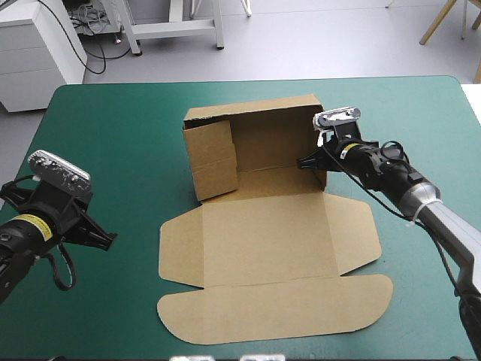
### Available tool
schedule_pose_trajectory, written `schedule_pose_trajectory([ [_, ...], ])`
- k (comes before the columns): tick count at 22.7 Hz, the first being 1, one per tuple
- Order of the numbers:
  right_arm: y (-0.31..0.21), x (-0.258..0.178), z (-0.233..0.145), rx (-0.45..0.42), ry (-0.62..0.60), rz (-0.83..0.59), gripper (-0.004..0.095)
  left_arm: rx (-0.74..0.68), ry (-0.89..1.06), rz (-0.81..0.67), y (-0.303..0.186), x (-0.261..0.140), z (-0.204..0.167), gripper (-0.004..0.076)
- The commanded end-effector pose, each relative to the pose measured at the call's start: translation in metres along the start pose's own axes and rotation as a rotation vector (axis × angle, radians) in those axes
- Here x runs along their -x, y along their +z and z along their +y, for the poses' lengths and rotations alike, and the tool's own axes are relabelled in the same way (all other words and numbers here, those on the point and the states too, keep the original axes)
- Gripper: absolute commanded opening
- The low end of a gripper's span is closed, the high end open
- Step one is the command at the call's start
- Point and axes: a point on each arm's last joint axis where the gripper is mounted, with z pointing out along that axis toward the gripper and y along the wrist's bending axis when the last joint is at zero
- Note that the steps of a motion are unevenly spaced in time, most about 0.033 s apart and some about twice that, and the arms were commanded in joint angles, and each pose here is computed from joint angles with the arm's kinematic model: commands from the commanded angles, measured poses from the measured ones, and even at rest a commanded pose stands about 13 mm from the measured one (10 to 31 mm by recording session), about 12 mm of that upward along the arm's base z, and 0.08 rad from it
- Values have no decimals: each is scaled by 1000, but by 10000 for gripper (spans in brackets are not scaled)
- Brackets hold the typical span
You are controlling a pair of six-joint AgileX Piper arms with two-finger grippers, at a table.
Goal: Fold the box
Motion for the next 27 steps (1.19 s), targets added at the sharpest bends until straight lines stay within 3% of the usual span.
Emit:
schedule_pose_trajectory([
  [1,-32,37,0,0,-14,-84,-19,19,-13,-66,-6,8,4,-10],
  [10,-78,73,-25,24,128,199,-19,8,-50,-57,-6,7,3,-10],
  [13,-54,60,-34,64,121,337,-19,2,-53,-59,-6,7,2,-10],
  [20,29,28,-42,82,145,507,-17,5,-51,-82,-6,9,2,-10],
  [23,41,24,-44,79,131,507,49,2,-53,-80,-6,9,2,-10],
  [27,37,34,-45,65,114,439,285,2,-53,-78,-6,9,2,-10],
])
